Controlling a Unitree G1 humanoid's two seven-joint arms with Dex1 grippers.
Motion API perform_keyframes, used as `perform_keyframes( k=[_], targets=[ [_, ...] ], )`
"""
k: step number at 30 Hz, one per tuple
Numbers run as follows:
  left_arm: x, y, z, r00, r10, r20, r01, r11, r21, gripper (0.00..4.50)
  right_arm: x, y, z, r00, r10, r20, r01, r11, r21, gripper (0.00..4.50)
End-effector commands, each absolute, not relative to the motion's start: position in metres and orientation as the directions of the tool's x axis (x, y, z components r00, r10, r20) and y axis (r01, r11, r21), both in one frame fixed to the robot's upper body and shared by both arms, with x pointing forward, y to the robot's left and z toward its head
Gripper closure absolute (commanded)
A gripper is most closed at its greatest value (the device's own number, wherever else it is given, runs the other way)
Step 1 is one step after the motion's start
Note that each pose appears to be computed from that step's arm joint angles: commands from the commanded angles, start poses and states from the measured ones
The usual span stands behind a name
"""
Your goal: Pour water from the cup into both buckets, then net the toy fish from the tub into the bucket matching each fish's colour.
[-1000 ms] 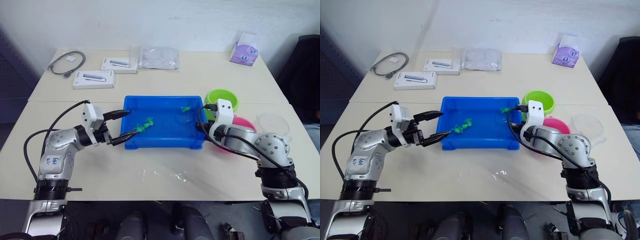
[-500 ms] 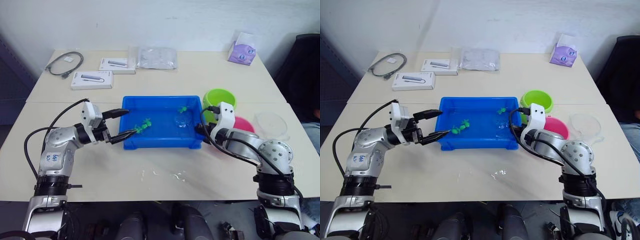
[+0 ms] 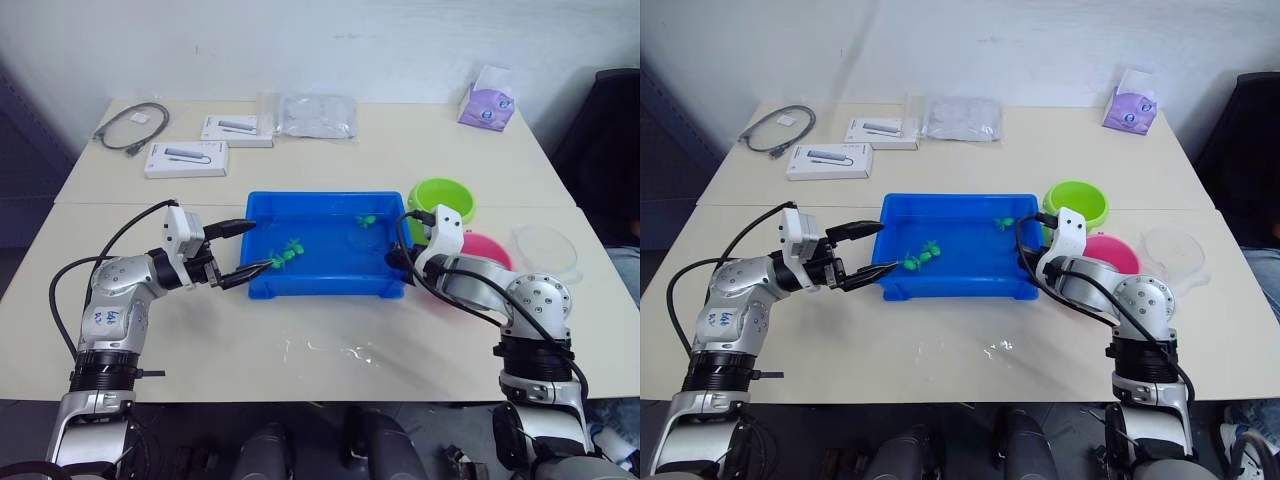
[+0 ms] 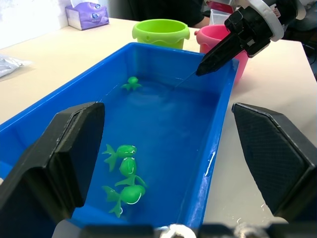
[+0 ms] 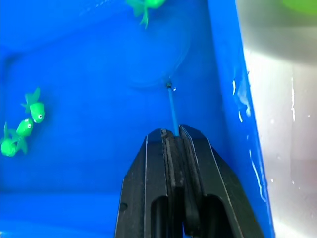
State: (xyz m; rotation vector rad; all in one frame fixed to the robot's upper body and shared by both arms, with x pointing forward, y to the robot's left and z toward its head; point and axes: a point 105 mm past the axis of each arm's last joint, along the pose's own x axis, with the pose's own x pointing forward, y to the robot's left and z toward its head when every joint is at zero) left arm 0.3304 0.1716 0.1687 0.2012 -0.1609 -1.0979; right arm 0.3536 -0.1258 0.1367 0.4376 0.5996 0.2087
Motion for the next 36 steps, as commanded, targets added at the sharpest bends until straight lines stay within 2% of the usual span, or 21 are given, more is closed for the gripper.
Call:
perform_keyframes(
  k=[1, 13, 24, 30, 36],
  targets=[
    [0.329, 0.170, 0.175, 0.439, -0.897, 0.043, 0.859, 0.433, 0.272, 0.07, 0.356, -0.128, 0.155, 0.859, 0.304, -0.413, -0.107, 0.894, 0.436, 4.50],
    [0.325, 0.165, 0.174, 0.426, -0.904, 0.043, 0.867, 0.421, 0.267, 0.07, 0.344, -0.127, 0.168, 0.882, 0.361, -0.304, -0.204, 0.872, 0.444, 4.50],
    [0.325, 0.159, 0.183, 0.404, -0.913, 0.061, 0.872, 0.405, 0.277, 0.07, 0.304, -0.130, 0.186, 0.833, 0.506, -0.225, -0.424, 0.844, 0.328, 4.50],
    [0.325, 0.157, 0.183, 0.386, -0.921, 0.047, 0.884, 0.384, 0.265, 0.07, 0.284, -0.140, 0.183, 0.819, 0.536, -0.205, -0.474, 0.834, 0.284, 4.50],
    [0.324, 0.152, 0.186, 0.338, -0.940, 0.047, 0.908, 0.339, 0.248, 0.07, 0.280, -0.153, 0.193, 0.846, 0.515, -0.139, -0.473, 0.845, 0.250, 4.50]
  ],
)
